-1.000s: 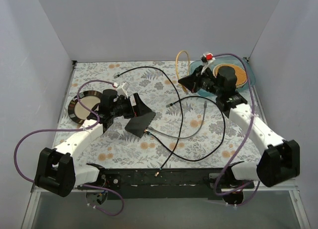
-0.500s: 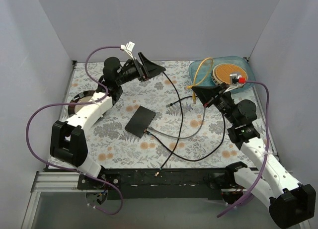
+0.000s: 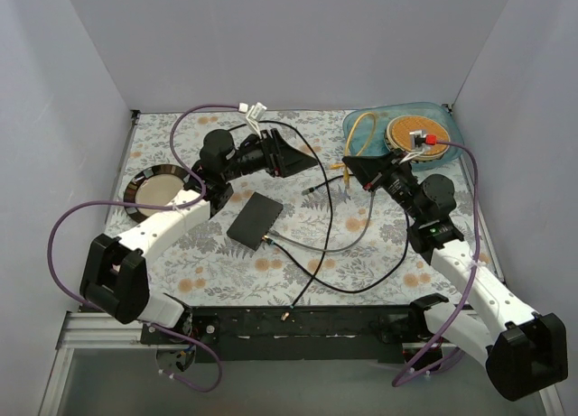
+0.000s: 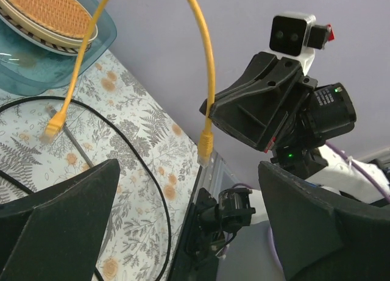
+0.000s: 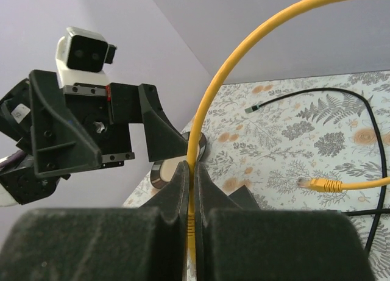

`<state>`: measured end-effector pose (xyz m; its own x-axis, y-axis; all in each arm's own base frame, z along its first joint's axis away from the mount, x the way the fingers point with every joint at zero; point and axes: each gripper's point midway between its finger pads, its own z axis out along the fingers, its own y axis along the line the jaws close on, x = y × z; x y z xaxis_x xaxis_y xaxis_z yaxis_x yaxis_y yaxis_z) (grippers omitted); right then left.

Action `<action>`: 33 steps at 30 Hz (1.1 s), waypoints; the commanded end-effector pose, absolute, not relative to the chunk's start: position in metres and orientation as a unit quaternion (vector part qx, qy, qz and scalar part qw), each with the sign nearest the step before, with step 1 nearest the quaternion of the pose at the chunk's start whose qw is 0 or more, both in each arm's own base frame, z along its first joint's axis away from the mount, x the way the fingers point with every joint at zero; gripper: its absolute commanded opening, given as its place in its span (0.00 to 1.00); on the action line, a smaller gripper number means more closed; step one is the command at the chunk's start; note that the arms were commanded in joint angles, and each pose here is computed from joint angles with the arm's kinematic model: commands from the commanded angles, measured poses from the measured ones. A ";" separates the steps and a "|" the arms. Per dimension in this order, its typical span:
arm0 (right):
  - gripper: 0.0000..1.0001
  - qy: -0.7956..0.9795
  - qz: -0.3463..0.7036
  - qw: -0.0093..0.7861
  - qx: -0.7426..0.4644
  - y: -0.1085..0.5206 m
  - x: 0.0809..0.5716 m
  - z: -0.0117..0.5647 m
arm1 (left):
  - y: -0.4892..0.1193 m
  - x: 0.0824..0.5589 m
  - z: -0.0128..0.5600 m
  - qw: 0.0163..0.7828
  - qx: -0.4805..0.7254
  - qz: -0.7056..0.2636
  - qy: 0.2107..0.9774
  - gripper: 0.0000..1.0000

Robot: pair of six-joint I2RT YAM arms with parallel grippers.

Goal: Insert the plug into the switch port

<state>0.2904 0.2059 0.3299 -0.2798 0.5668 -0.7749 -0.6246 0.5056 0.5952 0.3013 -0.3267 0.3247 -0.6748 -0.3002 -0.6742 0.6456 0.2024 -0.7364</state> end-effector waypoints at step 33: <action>0.01 0.593 0.543 0.594 -0.017 0.210 0.281 0.356 | -0.415 0.258 0.308 0.368 0.270 -0.583 0.672 0.00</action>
